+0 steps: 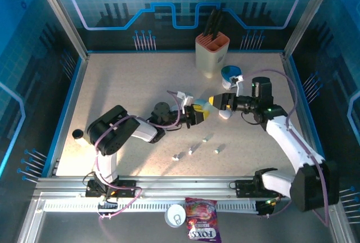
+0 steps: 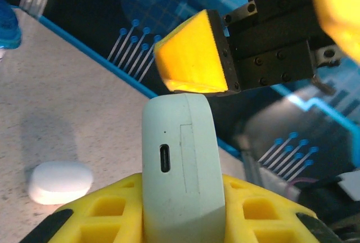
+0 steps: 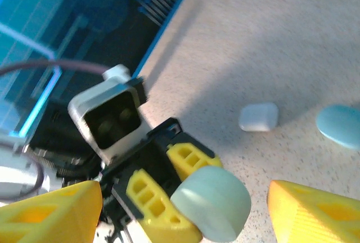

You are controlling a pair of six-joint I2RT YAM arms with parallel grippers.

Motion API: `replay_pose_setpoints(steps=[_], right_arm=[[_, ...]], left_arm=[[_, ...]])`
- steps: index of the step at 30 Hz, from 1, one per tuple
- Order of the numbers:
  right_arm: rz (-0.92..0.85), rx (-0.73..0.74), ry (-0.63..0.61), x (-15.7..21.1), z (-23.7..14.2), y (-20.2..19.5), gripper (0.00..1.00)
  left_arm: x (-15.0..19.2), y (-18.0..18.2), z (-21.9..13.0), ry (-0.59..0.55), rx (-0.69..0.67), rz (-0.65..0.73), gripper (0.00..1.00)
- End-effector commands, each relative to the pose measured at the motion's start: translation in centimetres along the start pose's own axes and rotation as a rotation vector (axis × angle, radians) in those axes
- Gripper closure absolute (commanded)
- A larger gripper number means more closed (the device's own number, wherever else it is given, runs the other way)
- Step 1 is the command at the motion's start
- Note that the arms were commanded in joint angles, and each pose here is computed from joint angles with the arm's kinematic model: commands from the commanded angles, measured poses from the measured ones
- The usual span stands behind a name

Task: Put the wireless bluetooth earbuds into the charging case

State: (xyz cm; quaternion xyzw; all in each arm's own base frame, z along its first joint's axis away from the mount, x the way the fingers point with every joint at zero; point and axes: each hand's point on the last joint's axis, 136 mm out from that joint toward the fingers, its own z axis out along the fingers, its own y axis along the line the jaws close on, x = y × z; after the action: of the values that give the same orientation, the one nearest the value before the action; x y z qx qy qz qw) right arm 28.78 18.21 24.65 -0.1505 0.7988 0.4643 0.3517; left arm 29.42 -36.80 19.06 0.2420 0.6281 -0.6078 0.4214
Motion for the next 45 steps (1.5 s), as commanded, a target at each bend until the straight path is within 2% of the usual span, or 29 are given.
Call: replay_pose_setpoints(steps=[1,8,15,19,26,31,34,37,40,42,45], right_arm=[[-0.162,-0.112,0.032,1.2,-1.1,2.4,0.22],[-0.161,-0.204,0.053,1.7,-1.2,3.8,0.28],[-0.106,-0.204,0.062,2.0,-0.7,3.1,0.34],[-0.086,-0.219,0.067,2.2,-0.5,3.0,0.43],[-0.059,-0.229,0.067,2.1,-0.1,2.6,0.53],[-0.059,-0.314,0.056,1.9,-0.1,3.5,0.61],[-0.066,-0.318,0.035,1.6,-0.1,3.6,0.71],[-0.063,-0.307,0.033,1.6,0.0,3.4,0.82],[-0.031,-0.266,0.019,1.2,0.2,2.8,0.88],[0.029,-0.197,-0.013,0.8,0.5,1.5,0.94],[0.122,-0.16,-0.084,-0.1,0.8,0.4,0.94]], left_arm=[[-1.0,-3.9,-0.9,0.042,0.147,-0.083,1.0],[-3.1,-5.9,-0.9,0.108,0.254,-0.249,1.0],[-3.8,-7.0,-1.0,0.118,0.285,-0.248,1.0],[-4.0,-7.1,-1.0,0.114,0.286,-0.248,1.0],[-4.3,-7.4,-1.2,0.106,0.288,-0.243,1.0],[-4.3,-7.1,-1.2,0.092,0.275,-0.23,1.0],[-4.3,-6.9,-1.2,0.079,0.263,-0.219,0.99],[-4.3,-6.6,-1.3,0.066,0.251,-0.205,0.88],[-4.4,-5.8,-1.5,0.029,0.211,-0.175,0.69],[-4.5,-5.4,-1.8,-0.002,0.18,-0.13,0.48],[-4.8,-4.5,-2.5,-0.064,0.11,-0.043,0.26]])
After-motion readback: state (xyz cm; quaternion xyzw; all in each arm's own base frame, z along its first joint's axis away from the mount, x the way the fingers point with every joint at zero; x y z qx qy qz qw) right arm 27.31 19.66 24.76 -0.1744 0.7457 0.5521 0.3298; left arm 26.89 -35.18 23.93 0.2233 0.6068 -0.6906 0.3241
